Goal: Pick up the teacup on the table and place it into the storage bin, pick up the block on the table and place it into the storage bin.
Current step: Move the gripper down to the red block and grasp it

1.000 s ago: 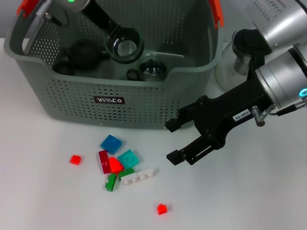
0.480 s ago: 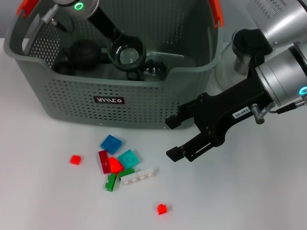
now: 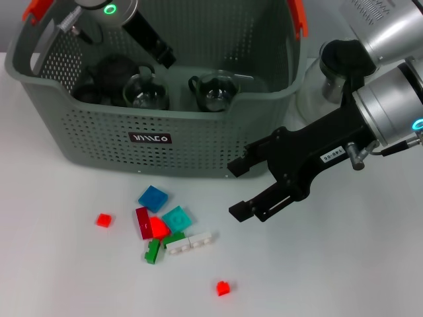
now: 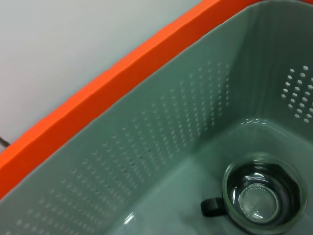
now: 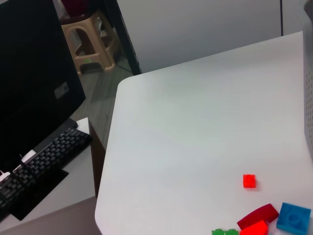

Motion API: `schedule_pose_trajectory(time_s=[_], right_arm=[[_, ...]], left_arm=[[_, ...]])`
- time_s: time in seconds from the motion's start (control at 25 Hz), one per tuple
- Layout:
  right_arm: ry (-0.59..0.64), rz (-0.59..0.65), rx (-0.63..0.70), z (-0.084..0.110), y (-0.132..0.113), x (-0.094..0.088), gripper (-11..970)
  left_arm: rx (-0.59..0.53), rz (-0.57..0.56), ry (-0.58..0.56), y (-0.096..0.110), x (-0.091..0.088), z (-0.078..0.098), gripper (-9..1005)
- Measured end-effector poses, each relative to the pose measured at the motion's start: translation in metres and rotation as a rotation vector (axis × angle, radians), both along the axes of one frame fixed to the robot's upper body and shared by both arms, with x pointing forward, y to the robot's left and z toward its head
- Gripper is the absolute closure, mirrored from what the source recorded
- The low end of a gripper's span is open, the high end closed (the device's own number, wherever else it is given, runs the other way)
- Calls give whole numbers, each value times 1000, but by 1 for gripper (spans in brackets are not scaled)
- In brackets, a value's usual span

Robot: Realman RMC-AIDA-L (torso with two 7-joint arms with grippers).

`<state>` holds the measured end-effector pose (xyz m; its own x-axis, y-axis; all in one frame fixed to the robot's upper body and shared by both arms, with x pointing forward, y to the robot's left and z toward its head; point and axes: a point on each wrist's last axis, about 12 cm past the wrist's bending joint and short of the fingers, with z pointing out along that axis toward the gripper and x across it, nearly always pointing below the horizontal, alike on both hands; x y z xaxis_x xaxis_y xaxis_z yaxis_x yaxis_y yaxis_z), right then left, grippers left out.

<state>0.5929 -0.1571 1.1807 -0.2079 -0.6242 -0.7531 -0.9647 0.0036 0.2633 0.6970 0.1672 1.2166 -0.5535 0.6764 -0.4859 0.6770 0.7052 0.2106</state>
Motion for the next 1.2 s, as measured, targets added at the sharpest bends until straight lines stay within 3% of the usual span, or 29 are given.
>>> schedule_pose_trajectory(time_s=[0.2, 0.4, 0.56, 0.6, 0.64, 0.96, 1.2], right_arm=[[-2, 0, 0, 0, -1, 0, 63], [-11, -4, 5, 2, -2, 1, 63], [-21, -4, 9, 4, -2, 2, 63], [-23, -1, 11, 4, -2, 2, 63], [-27, 4, 11, 5, -3, 2, 63], [-33, 17, 3, 8, -10, 3, 63], [-27, 33, -6, 10, -13, 2, 63]], left_arm=[[-25, 13, -45, 4, -1, 13, 575], [-123, 28, -85, 16, -10, 42, 422], [-321, -7, -91, 36, -27, 61, 234], [-321, -7, -91, 36, -27, 61, 224], [-470, -70, -77, 48, -38, 66, 214], [-762, -272, -51, 86, -85, 60, 186], [-844, -405, -46, 102, -119, 48, 187]])
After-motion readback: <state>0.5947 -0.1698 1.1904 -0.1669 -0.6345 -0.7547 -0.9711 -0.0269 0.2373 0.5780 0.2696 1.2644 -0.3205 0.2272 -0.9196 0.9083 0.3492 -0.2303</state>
